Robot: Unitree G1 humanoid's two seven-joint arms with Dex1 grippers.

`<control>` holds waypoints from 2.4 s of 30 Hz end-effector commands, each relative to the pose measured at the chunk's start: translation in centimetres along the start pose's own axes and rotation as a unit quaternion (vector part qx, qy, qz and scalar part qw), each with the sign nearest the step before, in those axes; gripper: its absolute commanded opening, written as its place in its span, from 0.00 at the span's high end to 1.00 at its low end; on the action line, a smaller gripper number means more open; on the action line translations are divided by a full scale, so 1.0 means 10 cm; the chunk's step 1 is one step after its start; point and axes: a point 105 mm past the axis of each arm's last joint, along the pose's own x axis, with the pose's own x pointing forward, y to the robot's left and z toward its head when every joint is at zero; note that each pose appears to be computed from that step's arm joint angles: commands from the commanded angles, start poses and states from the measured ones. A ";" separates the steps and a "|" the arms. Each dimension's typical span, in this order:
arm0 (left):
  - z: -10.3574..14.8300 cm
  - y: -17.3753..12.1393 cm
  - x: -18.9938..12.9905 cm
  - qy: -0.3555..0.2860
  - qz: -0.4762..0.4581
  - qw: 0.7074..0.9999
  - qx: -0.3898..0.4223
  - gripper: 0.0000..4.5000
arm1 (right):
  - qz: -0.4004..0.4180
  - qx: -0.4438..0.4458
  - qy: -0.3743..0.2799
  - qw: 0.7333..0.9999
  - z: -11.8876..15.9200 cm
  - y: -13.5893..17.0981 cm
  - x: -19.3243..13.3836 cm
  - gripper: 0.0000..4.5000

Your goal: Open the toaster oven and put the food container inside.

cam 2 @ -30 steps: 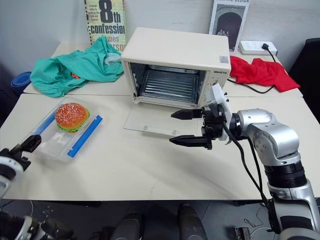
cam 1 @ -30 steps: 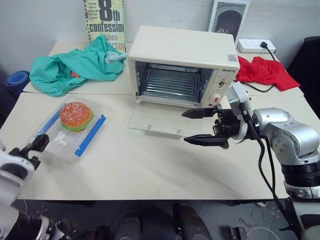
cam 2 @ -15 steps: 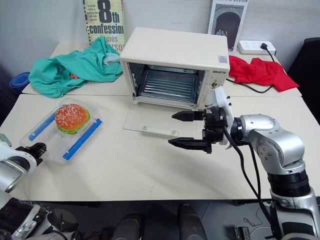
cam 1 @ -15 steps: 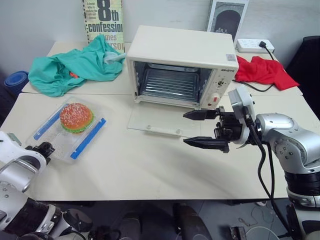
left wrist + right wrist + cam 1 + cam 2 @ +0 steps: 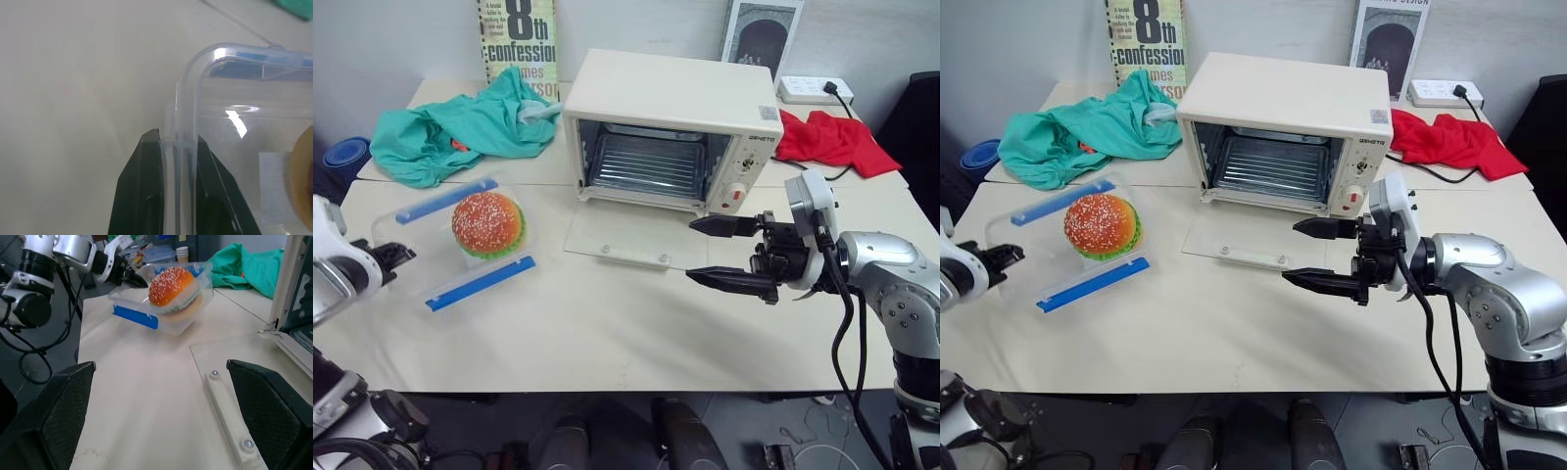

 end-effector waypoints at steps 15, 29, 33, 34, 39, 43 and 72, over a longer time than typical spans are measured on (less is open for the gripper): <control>-0.13 -1.79 0.44 0.146 -0.231 0.957 0.097 0.96 | -0.091 -0.026 -0.005 0.995 0.04 0.08 -0.27 0.00; -0.17 -2.51 0.63 0.139 -0.249 0.947 0.147 0.79 | -0.167 -0.022 -0.020 0.985 -0.06 0.10 -0.38 0.00; -0.20 -2.59 0.63 0.137 -0.261 0.943 0.152 0.55 | -0.176 -0.021 -0.021 0.984 -0.09 0.10 -0.38 0.00; -0.19 -2.60 0.63 0.135 -0.265 0.943 0.152 0.47 | -0.177 -0.021 -0.020 0.984 -0.09 0.10 -0.38 0.00; 0.05 -2.59 0.56 0.066 -0.309 0.941 0.117 0.34 | -0.181 -0.015 -0.020 0.983 -0.12 0.11 -0.38 0.00; 0.19 -2.43 0.41 0.023 -0.364 0.927 0.083 0.34 | -0.179 -0.009 -0.020 0.984 -0.13 0.13 -0.38 0.00; -0.92 -2.39 0.17 -0.039 -0.523 0.778 0.346 1.00 | -0.241 -0.038 0.034 0.969 -0.57 -0.56 0.31 0.99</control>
